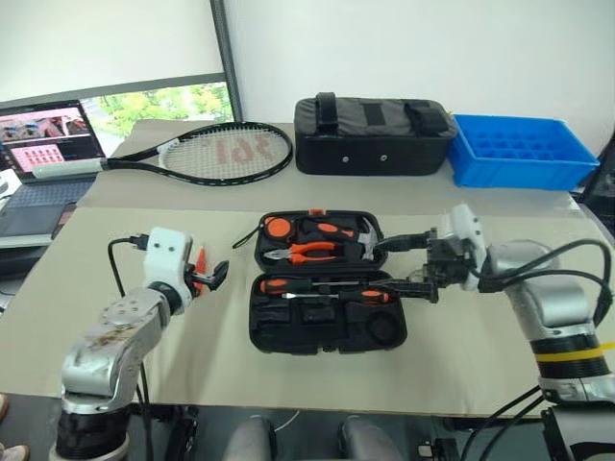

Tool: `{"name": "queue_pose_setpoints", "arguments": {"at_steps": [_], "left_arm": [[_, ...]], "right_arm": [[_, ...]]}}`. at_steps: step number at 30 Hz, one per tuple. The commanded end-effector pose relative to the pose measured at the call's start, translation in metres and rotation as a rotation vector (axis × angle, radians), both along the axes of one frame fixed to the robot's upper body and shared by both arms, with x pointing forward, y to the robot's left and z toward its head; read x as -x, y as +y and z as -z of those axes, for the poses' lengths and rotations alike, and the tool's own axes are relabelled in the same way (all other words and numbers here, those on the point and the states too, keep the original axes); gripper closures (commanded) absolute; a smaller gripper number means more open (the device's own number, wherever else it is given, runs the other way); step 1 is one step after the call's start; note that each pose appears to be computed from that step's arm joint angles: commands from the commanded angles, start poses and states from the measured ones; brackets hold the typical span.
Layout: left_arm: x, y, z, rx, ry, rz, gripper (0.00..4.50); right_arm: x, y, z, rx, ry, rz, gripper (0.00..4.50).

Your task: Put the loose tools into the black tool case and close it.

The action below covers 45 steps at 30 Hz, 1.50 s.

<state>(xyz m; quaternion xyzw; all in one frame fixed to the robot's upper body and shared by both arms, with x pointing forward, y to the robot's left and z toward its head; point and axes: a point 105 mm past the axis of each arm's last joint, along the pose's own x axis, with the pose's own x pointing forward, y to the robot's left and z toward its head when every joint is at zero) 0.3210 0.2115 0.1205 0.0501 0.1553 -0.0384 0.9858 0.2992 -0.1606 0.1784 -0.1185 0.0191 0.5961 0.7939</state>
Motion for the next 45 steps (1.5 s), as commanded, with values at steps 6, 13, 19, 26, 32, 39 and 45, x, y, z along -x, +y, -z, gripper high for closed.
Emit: {"name": "queue_pose_setpoints", "arguments": {"at_steps": [6, 13, 19, 26, 32, 39, 45], "left_arm": [[-0.020, 0.013, 0.005, -0.033, 0.034, -0.115, 0.00], [-0.021, 0.017, 0.018, -0.021, 0.091, -0.163, 0.00], [-0.016, 0.020, 0.028, 0.003, 0.126, -0.212, 0.00], [-0.011, 0.021, 0.038, 0.015, 0.151, -0.235, 0.00], [-0.009, 0.020, 0.044, 0.036, 0.169, -0.244, 0.00], [-0.008, 0.017, 0.047, 0.063, 0.178, -0.241, 2.33], [-0.017, 0.017, 0.019, 0.057, 0.038, -0.220, 4.03]], "right_arm": [[0.011, -0.041, -0.025, 0.011, -0.124, 0.054, 0.16], [0.012, -0.064, -0.031, 0.005, -0.147, 0.025, 0.16], [0.016, -0.068, -0.029, -0.037, -0.098, -0.023, 0.16], [0.015, -0.065, -0.039, -0.133, -0.080, -0.056, 0.16], [0.013, -0.066, -0.040, -0.126, -0.087, -0.062, 0.16], [0.014, -0.067, -0.040, -0.124, -0.094, -0.057, 0.00], [0.017, -0.071, -0.038, -0.132, -0.089, -0.032, 0.00]]}}
